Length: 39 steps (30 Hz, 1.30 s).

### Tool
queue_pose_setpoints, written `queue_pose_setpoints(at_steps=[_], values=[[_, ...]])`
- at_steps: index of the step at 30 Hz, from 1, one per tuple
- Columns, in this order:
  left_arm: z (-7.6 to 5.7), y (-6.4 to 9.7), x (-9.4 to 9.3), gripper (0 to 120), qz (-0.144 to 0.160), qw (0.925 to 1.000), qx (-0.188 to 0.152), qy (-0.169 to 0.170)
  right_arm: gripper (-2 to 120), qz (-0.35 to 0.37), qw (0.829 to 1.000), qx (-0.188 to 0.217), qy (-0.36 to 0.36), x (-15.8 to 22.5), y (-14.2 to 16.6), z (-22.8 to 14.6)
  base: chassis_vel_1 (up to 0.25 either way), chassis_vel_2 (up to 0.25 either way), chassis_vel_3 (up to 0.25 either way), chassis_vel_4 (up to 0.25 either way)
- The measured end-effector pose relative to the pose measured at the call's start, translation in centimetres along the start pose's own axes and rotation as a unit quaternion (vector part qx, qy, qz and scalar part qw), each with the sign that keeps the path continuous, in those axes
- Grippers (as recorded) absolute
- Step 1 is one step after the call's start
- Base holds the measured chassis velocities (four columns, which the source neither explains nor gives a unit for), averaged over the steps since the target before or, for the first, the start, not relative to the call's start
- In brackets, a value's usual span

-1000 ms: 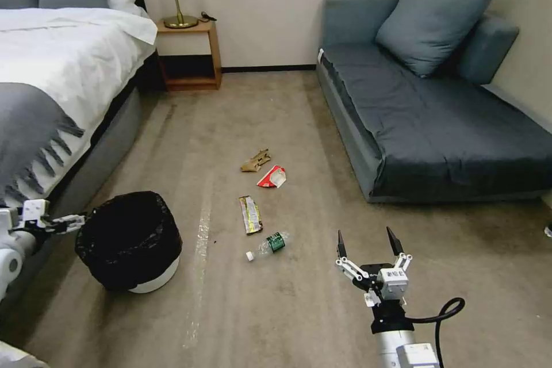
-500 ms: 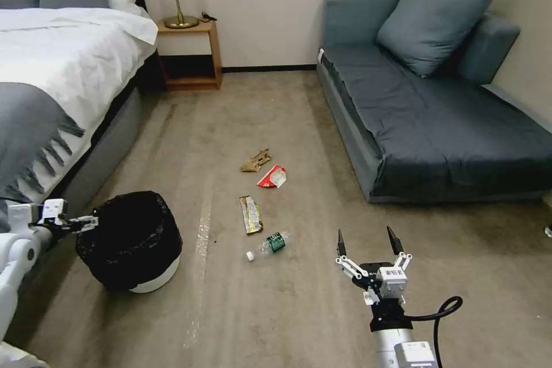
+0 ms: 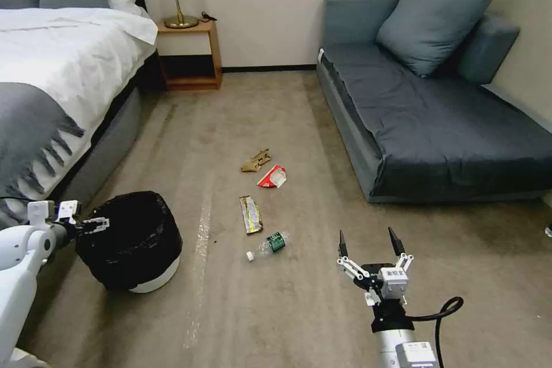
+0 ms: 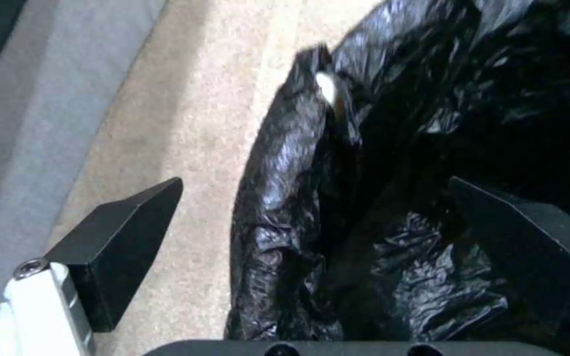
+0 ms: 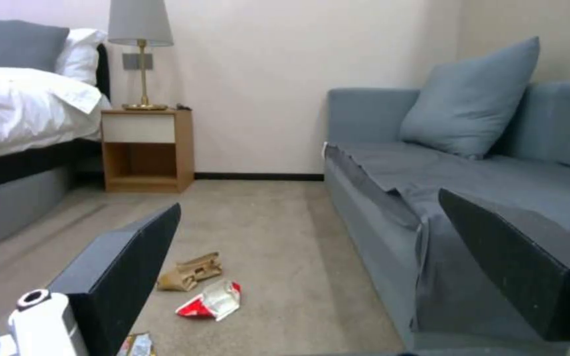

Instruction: Pick up the trash bin, then pick up the garbage on the floor and place it into the trash bin.

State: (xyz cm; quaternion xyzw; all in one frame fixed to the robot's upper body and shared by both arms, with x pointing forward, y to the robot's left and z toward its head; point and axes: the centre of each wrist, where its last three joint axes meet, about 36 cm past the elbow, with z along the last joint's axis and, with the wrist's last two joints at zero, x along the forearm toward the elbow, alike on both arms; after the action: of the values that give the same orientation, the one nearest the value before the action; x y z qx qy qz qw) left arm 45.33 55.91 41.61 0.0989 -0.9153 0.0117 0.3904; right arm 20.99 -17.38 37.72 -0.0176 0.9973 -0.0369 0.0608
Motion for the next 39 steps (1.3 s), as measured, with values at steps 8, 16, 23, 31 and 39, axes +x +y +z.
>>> queue_pose_setpoints(at_steps=[8,16,23,31,39], values=[[0.8,0.0,-0.8,86,0.002,0.9998,0.018,0.010,100,-0.001,1.000,-0.001,0.003,0.2,0.1,0.0,0.000,0.000,0.000,0.000],[1.4,-0.5,-1.0,55,0.001,0.9998,0.015,0.012,100,-0.003,1.000,-0.001,0.003,0.3,0.2,0.0,0.000,0.000,0.000,0.000],[1.7,-0.2,-0.6,29,0.000,0.9998,0.016,0.011,100,-0.003,1.000,-0.001,0.003,0.3,0.2,0.0,0.000,0.000,0.000,0.000],[2.4,-0.2,0.4,8,0.007,0.9997,0.021,0.005,100,-0.003,1.000,-0.001,0.000,0.2,0.3,-0.2,0.000,0.000,0.000,0.000],[3.8,-0.5,2.1,6,0.013,0.9995,0.028,-0.004,100,-0.004,1.000,-0.002,0.000,0.1,0.2,-0.3,0.000,0.000,0.000,0.000]])
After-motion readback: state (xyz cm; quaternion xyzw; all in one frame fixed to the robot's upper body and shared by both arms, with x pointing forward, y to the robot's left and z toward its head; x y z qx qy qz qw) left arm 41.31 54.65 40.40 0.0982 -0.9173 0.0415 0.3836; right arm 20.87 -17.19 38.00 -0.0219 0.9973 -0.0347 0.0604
